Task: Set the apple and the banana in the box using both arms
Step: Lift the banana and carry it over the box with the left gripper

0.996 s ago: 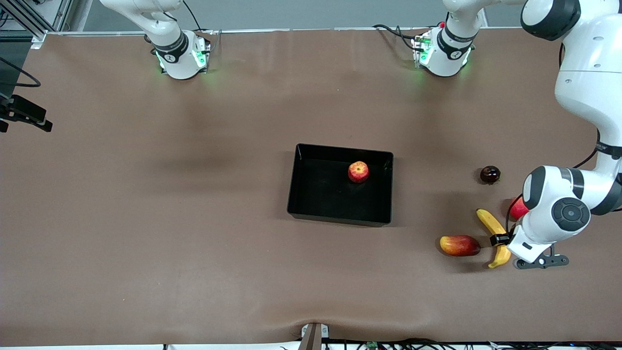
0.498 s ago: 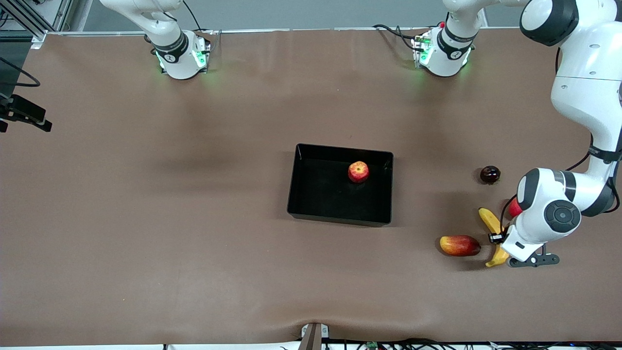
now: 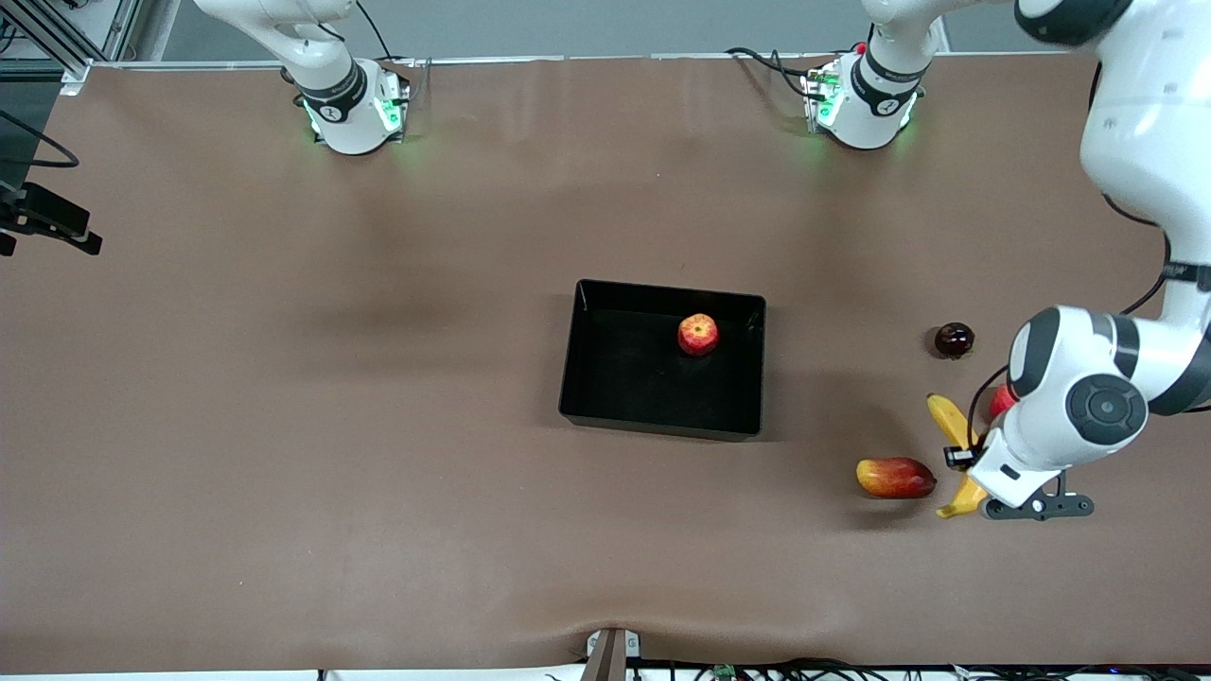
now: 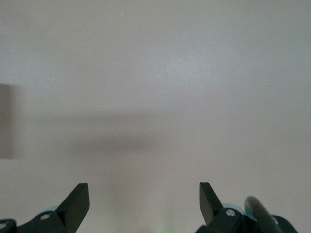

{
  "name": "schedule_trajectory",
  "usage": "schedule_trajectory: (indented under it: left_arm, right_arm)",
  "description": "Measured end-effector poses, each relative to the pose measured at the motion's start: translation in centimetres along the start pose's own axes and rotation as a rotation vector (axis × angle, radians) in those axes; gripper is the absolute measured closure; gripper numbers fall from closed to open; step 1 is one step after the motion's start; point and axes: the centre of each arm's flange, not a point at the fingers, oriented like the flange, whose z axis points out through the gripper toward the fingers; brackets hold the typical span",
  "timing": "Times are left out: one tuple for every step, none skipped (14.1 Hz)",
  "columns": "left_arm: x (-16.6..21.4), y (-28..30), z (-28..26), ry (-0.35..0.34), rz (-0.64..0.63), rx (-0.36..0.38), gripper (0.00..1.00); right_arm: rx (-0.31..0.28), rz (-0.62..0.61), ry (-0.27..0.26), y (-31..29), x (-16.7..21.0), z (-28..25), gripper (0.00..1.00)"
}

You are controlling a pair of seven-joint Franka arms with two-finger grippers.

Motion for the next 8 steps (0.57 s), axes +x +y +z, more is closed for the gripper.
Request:
schedule_trajectory:
  left_arm:
    - [-0.6,1.6,-2.9,-0.005,0.022,0.004,0.65]
    - [-1.2,3.4,-5.6,-0.010,0.038,0.001,0.65]
    - [-2.0,5.3,-7.8,-0.014,0.044,-0.010,0.65]
    - [-2.9,7.5,-9.9,-0.018,0.045,-0.025,0.65]
    - [-3.8,9.9,-11.5,-0.021,0.041,-0.039,0.65]
    - [-4.8,12.7,-12.8,-0.022,0.035,-0.050,0.65]
    - [-5.9,15.6,-13.7,-0.023,0.032,-0.059,0.65]
    - [-7.1,18.8,-14.2,-0.023,0.030,-0.063,0.65]
  right_arm:
    - [0.000,0.000,0.000,0.0,0.0,0.0,0.00]
    - [0.000,0.000,0.001,0.0,0.0,0.0,0.00]
    - [0.000,0.000,0.001,0.0,0.0,-0.1,0.00]
    - [0.000,0.001,0.002,0.0,0.0,-0.1,0.00]
    - [0.000,0.001,0.002,0.0,0.0,-0.1,0.00]
    - [0.000,0.001,0.002,0.0,0.0,-0.1,0.00]
    - [0.000,0.001,0.002,0.0,0.0,-0.1,0.00]
    - [0.000,0.001,0.002,0.0,0.0,-0.1,0.00]
